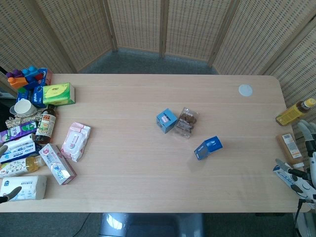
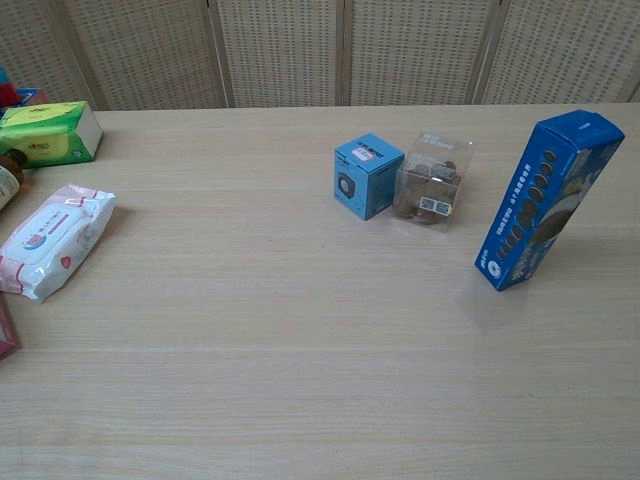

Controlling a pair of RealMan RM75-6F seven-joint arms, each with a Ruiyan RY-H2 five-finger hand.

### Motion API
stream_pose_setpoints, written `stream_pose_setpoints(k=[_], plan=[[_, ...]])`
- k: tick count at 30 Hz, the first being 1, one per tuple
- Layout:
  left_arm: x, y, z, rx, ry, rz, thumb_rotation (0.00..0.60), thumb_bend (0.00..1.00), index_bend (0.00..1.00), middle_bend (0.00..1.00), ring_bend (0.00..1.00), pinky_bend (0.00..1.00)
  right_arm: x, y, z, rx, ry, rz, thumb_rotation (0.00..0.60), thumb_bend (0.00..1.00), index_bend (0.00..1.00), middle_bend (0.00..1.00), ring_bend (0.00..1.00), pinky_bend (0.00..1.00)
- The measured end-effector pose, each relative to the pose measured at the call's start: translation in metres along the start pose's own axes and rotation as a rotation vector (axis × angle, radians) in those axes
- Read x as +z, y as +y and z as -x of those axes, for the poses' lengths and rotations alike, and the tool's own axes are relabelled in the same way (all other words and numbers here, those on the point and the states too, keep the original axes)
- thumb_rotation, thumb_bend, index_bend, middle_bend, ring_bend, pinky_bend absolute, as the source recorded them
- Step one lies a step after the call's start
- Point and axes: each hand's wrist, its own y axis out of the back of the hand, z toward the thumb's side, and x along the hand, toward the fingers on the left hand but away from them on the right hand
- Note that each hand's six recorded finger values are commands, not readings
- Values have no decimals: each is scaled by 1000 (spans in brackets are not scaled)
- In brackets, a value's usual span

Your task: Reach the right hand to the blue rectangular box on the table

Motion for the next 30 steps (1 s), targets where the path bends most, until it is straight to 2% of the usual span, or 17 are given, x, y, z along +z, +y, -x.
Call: stream_pose_setpoints(k=[6, 9, 15, 22, 30], plan=[[2, -3, 0, -8, -4, -9, 600, 0, 0, 0, 0, 0, 1, -7, 0, 53, 12, 76, 600, 0, 0, 0, 0, 0], [2, -4, 0, -9, -1, -14, 600, 0, 0, 0, 0, 0, 1, -12, 2, 88, 16, 150, 600, 0, 0, 0, 0, 0], [1, -7, -2, -13, 8, -27, 600, 0, 0, 0, 0, 0, -11, -33, 8, 216, 11, 336, 600, 0, 0, 0, 0, 0], [7, -11, -2, -9, -6, -37, 600, 0, 0, 0, 0, 0, -39, -69, 22, 361, -59, 510, 600, 0, 0, 0, 0, 0], [4, -16, -5, -25, 4, -48, 600, 0, 0, 0, 0, 0, -53, -106, 32, 446, -109, 542, 600, 0, 0, 0, 0, 0]])
